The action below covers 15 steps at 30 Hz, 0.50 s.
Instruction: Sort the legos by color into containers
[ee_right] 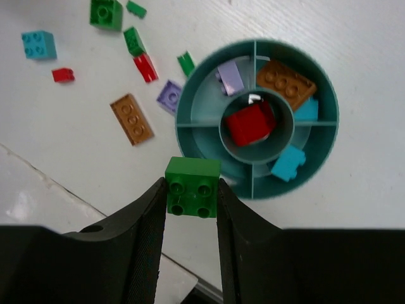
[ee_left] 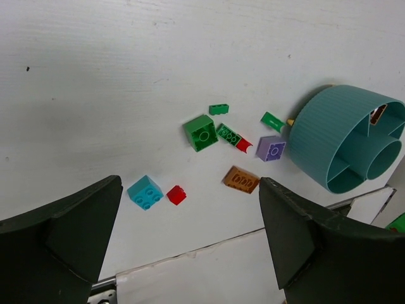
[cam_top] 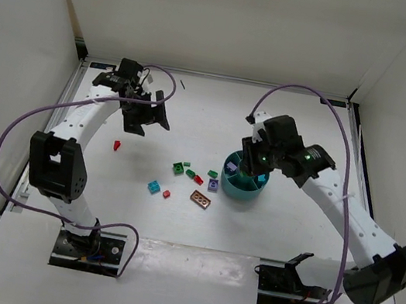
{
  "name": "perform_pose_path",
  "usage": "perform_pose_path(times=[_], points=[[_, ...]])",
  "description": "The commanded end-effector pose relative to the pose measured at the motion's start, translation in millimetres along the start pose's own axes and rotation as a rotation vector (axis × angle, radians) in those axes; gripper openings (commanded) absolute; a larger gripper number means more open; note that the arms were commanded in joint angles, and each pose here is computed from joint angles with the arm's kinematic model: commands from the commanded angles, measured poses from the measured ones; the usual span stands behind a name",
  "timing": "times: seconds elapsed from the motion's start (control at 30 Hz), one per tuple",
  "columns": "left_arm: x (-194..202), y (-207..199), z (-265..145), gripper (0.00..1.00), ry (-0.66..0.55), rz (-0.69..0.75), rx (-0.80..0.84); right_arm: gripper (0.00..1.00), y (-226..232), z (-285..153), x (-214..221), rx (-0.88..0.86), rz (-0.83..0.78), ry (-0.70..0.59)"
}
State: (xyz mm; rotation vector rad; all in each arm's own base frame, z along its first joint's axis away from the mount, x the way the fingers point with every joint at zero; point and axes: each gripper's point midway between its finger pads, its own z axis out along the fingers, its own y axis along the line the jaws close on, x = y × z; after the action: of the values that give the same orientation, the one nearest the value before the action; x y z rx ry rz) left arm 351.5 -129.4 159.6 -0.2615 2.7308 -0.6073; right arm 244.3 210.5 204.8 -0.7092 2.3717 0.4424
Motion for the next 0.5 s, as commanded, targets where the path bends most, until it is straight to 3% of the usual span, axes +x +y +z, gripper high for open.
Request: perform_pose_path(times=[0.0, 0.47], points=[[-3, -6, -11, 1.0, -0.025, 0.03, 0.008, 0.26, -9, -3, 28, 0.062, 0.025, 0.08], [6, -1, 20, 1.0, -0.008, 0.039, 0.01, 0.26, -12, 44, 40, 0.174, 0.085, 0.037]])
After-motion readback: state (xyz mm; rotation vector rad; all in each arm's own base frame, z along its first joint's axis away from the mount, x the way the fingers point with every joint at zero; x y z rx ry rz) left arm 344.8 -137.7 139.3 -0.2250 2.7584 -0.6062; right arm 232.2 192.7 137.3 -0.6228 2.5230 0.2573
